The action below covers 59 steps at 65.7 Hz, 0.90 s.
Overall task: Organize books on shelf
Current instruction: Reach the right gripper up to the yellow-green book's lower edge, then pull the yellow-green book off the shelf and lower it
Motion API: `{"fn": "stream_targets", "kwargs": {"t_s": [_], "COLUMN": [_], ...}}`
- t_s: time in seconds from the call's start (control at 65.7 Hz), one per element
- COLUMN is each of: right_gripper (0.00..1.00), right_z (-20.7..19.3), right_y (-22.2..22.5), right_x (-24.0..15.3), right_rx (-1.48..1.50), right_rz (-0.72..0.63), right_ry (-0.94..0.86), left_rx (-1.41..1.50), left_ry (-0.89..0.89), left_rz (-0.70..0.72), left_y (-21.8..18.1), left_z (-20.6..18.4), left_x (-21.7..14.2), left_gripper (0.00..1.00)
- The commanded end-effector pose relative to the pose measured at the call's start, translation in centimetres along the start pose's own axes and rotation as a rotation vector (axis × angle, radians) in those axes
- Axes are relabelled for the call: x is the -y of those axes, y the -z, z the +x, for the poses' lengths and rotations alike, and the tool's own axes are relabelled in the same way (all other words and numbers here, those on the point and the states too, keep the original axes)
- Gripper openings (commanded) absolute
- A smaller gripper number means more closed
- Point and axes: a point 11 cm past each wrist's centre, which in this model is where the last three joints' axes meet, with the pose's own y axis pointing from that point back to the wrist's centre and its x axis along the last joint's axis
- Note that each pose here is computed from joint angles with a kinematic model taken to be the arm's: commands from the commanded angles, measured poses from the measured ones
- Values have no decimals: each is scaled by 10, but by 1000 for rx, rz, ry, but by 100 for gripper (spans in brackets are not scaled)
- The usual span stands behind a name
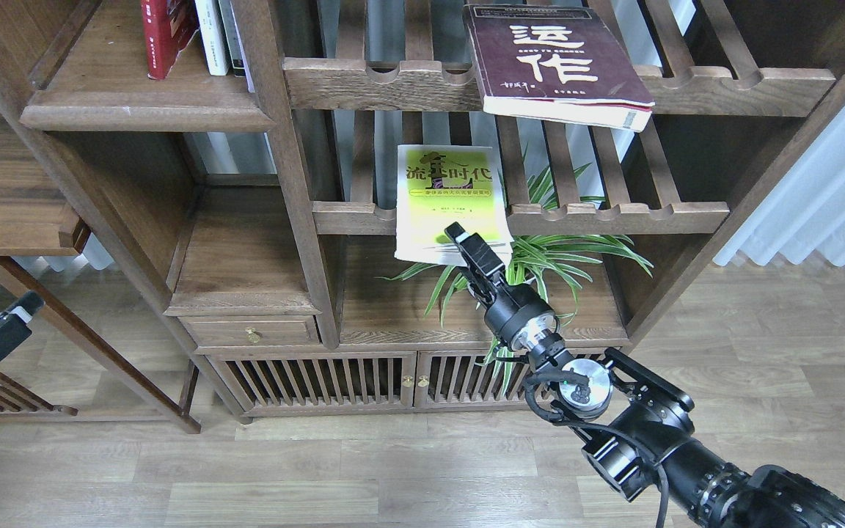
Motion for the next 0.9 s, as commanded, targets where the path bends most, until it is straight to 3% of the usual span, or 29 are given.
{"fn": "stream_targets", "kwargs": {"t_s": [0.0,0.183,0.791,0.883], "right_gripper": [95,83,64,55], "right_z": [-7,-11,-10,-11], "right_y": [6,10,10,9], "right_x": [7,11,11,11], "right_rx": [-16,-26,-27,-24], "right_rz": [5,9,6,5], "right_ry": [3,-3,-8,1], "left_rx": [0,0,-1,-1], "left_ry": [-1,-3,-7,-7], "left_rz": [0,-6,-17,-17], "left_y": [0,-2,-4,-4], "left_z": [0,1,2,2], "left_x": [0,0,-1,-1], "left_gripper": [99,99,99,99]}}
